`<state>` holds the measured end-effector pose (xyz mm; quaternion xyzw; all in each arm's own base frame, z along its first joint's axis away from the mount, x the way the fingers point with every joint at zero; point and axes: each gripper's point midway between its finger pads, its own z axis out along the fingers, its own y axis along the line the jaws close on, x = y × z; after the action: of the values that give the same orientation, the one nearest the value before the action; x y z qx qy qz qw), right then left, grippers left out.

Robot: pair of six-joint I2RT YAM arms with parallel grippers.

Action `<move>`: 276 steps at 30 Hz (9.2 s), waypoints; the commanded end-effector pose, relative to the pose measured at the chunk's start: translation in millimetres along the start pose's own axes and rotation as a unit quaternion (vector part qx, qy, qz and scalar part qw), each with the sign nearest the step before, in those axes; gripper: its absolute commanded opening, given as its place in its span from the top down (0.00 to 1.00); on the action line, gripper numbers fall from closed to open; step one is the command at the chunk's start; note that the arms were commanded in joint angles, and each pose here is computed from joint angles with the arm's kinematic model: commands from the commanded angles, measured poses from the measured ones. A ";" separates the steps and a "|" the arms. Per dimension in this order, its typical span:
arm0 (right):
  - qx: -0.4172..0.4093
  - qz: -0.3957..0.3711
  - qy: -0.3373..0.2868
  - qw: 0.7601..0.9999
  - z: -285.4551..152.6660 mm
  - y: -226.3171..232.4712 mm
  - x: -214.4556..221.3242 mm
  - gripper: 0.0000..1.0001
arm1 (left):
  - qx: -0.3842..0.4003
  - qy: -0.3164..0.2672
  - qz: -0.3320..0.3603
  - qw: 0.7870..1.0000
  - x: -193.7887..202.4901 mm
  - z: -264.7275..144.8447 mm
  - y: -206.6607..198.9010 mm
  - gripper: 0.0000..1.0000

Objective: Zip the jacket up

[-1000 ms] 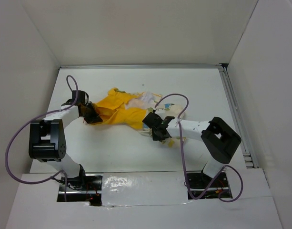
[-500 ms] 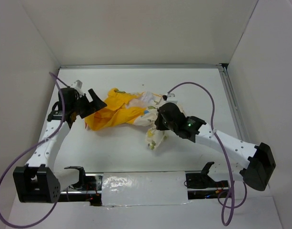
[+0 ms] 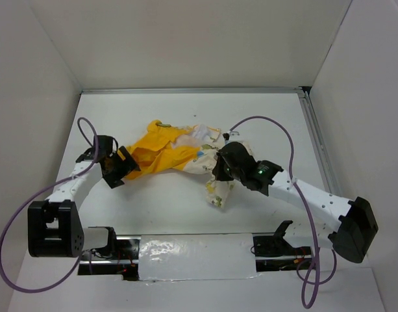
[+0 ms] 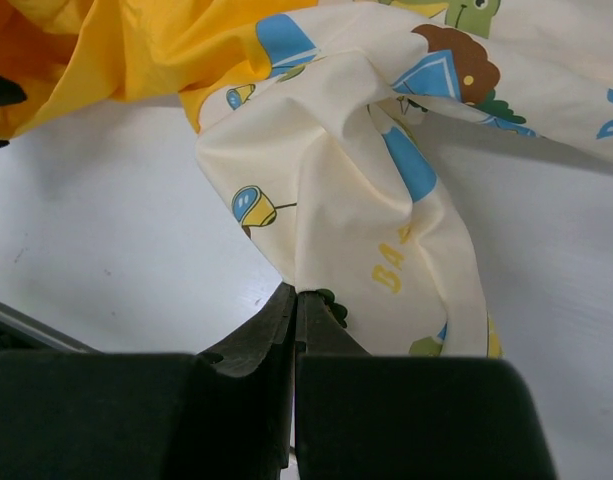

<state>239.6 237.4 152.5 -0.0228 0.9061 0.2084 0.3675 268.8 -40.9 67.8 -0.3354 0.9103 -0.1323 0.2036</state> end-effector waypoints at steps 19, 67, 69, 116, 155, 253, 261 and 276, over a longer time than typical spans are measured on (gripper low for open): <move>0.015 0.000 -0.313 0.950 -164.9 5.1 -304.9 1.00 | 0.373 -0.250 0.231 0.863 -191.3 -225.3 -270.6 1.00; 0.000 -0.063 -0.464 0.884 -260.8 -4.3 -343.5 1.00 | 0.547 -0.238 0.366 0.714 -150.4 -315.3 -297.6 1.00; -0.032 -0.070 -0.381 0.921 -197.6 0.7 -291.9 0.99 | 0.527 -0.210 0.352 0.744 -135.4 -271.8 -275.5 1.00; 0.140 0.124 0.181 0.965 113.2 -100.7 39.6 0.00 | 0.274 0.113 0.213 0.931 31.9 65.0 -184.2 0.01; 0.340 0.043 0.059 0.937 73.8 -190.4 -54.3 0.01 | 0.351 0.059 0.253 0.900 38.2 -13.3 -162.2 0.01; 0.238 0.186 -0.049 0.952 131.8 -213.7 -280.1 1.00 | 0.304 0.282 0.349 0.841 222.2 3.2 -118.5 0.84; 0.212 0.133 -0.039 0.967 129.5 -185.8 -277.9 0.37 | 0.322 0.211 0.351 0.853 173.9 -13.5 -173.5 0.01; 0.068 0.094 0.013 0.993 25.9 -48.4 -49.9 0.00 | 0.320 0.054 0.333 0.885 87.8 -54.3 -186.3 0.01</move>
<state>320.4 175.7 155.8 0.0684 0.9349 0.1327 0.3220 264.6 -245.7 166.1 0.0938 0.8762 -0.3883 0.2698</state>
